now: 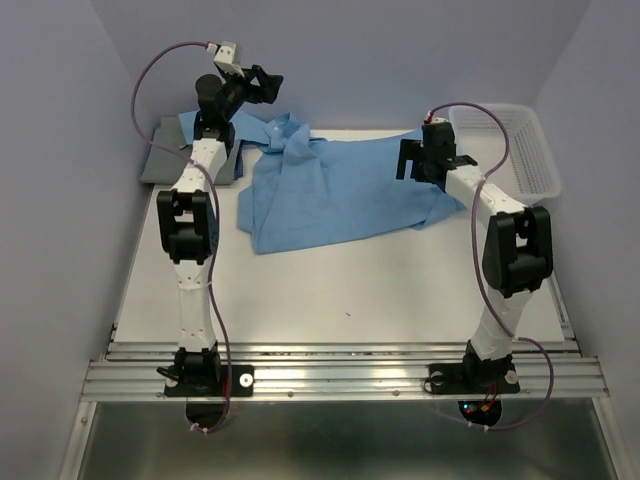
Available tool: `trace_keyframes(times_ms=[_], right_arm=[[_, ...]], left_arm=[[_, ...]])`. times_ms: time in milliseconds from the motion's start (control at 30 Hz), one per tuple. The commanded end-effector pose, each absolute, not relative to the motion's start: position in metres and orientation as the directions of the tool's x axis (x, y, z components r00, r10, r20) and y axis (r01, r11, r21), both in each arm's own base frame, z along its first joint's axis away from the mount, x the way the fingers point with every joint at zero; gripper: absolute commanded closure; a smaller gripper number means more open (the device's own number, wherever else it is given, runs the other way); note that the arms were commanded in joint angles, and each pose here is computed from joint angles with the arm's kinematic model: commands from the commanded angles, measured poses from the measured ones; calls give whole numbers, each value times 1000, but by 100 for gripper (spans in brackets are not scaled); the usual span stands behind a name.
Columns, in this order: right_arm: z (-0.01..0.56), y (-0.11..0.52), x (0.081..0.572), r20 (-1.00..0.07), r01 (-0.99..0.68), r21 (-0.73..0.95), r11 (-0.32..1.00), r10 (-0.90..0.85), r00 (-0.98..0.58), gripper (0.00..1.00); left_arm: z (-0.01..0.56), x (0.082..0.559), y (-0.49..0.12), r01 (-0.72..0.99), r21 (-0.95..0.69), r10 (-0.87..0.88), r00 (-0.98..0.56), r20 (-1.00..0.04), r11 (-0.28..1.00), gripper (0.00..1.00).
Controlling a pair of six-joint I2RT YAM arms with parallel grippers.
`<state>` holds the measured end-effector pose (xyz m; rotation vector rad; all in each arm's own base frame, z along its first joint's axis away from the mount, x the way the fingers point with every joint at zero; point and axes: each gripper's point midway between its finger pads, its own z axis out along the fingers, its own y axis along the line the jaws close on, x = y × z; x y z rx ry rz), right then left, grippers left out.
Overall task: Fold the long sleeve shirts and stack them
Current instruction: Fold the shirt
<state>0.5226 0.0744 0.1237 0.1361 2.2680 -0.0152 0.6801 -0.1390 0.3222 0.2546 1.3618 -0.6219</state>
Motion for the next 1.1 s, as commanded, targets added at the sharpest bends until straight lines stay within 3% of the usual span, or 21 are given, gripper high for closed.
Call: trace_keyframes(times_ms=[0, 67, 100, 133, 267, 300, 333, 367, 500, 600, 800, 1067], right_arm=[[169, 74, 500, -805, 107, 88, 990, 134, -579, 0], [163, 80, 478, -791, 104, 95, 990, 139, -596, 0], [161, 79, 470, -783, 113, 105, 988, 152, -603, 0], [158, 82, 462, -776, 113, 111, 987, 157, -611, 0], [137, 76, 420, -733, 177, 157, 972, 235, -639, 0], [128, 72, 405, -724, 188, 156, 970, 242, -646, 0], [124, 70, 399, -722, 192, 148, 970, 239, -649, 0], [120, 65, 393, -720, 205, 129, 970, 234, -654, 0], [102, 61, 369, -693, 217, 103, 971, 226, -685, 0], [90, 66, 364, -688, 217, 149, 965, 259, -678, 0], [70, 60, 376, -724, 240, 137, 961, 263, -638, 0], [48, 55, 394, -730, 310, 124, 943, 298, -615, 12]], left_arm=[[440, 607, -144, 626, -140, -314, 176, -933, 767, 1], [458, 576, -146, 646, -167, -337, 148, -930, 745, 1], [425, 571, -148, 631, -230, -342, 61, -938, 741, 1], [448, 543, -149, 639, -229, -358, 78, -930, 734, 1], [401, 482, -150, 531, -425, -450, -89, -889, 733, 1], [357, 472, -148, 455, -492, -464, -180, -867, 742, 1], [365, 450, -147, 447, -501, -475, -177, -862, 742, 1], [331, 433, -154, 364, -546, -463, -293, -836, 755, 1], [236, 382, -120, -49, -498, -465, -445, -765, 866, 1], [175, 338, -101, -215, -448, -486, -557, -674, 868, 1], [135, 313, -103, -261, -527, -573, -549, -608, 809, 1], [84, 325, -105, -321, -509, -590, -586, -556, 798, 1]])
